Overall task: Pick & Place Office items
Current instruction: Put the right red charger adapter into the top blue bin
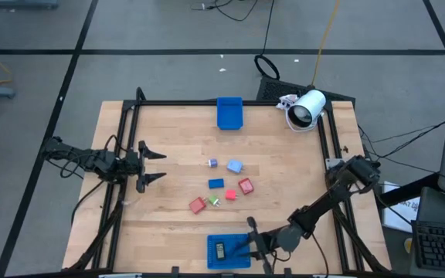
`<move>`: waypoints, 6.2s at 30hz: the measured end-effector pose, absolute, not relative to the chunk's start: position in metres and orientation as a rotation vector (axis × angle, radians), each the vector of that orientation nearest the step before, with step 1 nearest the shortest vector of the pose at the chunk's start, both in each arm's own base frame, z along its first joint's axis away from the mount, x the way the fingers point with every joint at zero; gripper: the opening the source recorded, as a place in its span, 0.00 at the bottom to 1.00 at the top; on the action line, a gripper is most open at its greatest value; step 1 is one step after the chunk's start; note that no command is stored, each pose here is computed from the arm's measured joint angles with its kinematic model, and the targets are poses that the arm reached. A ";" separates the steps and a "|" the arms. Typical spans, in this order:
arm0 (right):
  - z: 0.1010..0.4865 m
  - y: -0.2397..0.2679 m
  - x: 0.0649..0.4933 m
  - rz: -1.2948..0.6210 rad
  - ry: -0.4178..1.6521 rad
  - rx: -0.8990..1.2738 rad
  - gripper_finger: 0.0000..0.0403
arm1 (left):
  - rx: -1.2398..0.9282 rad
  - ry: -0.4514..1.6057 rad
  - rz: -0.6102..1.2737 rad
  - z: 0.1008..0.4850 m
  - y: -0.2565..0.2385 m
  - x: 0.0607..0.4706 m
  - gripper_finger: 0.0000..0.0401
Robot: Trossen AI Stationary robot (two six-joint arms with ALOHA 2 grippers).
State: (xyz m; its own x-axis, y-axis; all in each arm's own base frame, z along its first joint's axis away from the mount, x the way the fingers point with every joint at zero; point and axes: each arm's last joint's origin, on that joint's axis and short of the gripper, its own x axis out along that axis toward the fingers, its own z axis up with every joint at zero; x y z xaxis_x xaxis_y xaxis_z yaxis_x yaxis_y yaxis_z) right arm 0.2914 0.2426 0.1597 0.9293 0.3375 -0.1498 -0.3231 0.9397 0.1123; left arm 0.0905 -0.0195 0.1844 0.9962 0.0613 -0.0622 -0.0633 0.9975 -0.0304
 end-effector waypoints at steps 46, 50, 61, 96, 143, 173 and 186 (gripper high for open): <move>0.158 0.063 0.190 0.000 0.069 0.190 0.22 | -0.032 0.062 0.062 0.184 -0.019 0.091 0.79; 0.160 0.063 0.194 -0.007 0.060 0.268 0.26 | -0.032 0.062 0.062 0.184 -0.019 0.091 0.77; 0.167 0.083 0.238 0.072 0.090 0.302 0.63 | -0.032 0.062 0.062 0.184 -0.019 0.091 0.78; 0.156 0.080 0.306 -0.508 0.750 0.372 0.67 | -0.032 0.062 0.062 0.184 -0.019 0.091 0.80; 0.182 0.043 0.252 -0.557 1.062 0.262 0.49 | -0.032 0.062 0.063 0.184 -0.019 0.091 0.77; 0.153 0.041 0.243 -0.348 1.030 0.178 0.78 | -0.032 0.061 0.063 0.184 -0.019 0.091 0.78; 0.158 0.045 0.246 -0.261 0.994 0.213 0.78 | -0.032 0.062 0.062 0.184 -0.019 0.091 0.77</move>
